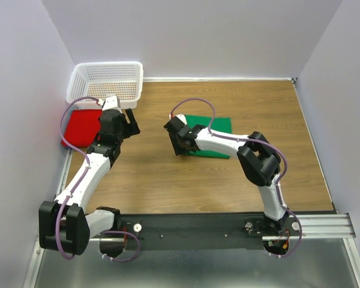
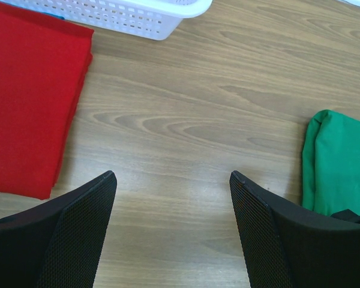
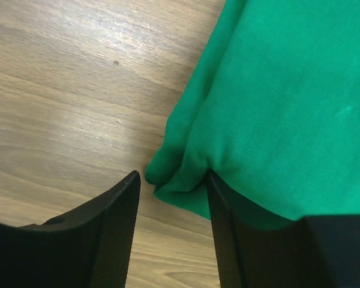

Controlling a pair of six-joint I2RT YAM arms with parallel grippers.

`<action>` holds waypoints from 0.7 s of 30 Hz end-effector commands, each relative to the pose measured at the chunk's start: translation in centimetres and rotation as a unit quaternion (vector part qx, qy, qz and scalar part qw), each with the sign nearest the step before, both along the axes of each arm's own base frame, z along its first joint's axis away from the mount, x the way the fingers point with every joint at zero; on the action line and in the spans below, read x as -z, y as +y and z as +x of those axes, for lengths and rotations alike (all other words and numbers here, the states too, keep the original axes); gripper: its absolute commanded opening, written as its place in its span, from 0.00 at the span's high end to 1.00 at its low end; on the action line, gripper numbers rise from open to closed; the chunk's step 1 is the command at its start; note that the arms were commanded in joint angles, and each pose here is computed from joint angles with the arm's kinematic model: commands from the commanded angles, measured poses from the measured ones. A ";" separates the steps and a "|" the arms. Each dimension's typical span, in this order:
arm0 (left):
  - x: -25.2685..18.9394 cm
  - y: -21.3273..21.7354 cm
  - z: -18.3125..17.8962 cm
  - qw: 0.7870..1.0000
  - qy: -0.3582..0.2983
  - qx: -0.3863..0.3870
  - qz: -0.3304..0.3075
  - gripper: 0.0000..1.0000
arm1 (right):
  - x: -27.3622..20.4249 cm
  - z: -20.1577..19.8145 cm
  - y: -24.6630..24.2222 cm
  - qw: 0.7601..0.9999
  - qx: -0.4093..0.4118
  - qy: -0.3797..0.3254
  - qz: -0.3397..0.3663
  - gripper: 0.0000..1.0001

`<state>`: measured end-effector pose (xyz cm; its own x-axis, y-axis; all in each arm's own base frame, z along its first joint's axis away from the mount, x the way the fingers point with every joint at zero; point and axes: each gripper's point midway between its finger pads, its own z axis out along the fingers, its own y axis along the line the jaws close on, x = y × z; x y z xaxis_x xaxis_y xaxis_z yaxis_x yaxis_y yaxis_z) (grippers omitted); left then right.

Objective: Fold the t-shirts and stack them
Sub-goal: Neatly place the folded tshirt to the corner

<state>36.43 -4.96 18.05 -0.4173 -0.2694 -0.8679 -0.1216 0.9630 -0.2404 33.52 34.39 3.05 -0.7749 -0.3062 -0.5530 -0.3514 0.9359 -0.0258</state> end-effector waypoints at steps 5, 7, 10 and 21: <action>0.1 -1.0 0.3 0.999 0.007 0.030 -0.012 0.17 | 4.5 -1.8 -2.8 0.988 -0.020 -0.002 -0.152 0.62; 0.5 -1.6 0.3 0.999 0.013 0.044 -0.021 0.17 | 4.5 -2.1 -3.0 0.985 -0.022 -0.003 -0.171 0.79; 1.6 -2.5 0.4 0.997 0.029 0.061 -0.036 0.17 | 3.8 -2.1 -3.3 0.984 -0.021 -0.008 -0.174 0.99; 4.8 -10.7 -1.2 0.949 0.117 0.162 -0.246 0.16 | -5.3 -1.3 1.1 0.997 -0.047 -0.047 -0.027 0.99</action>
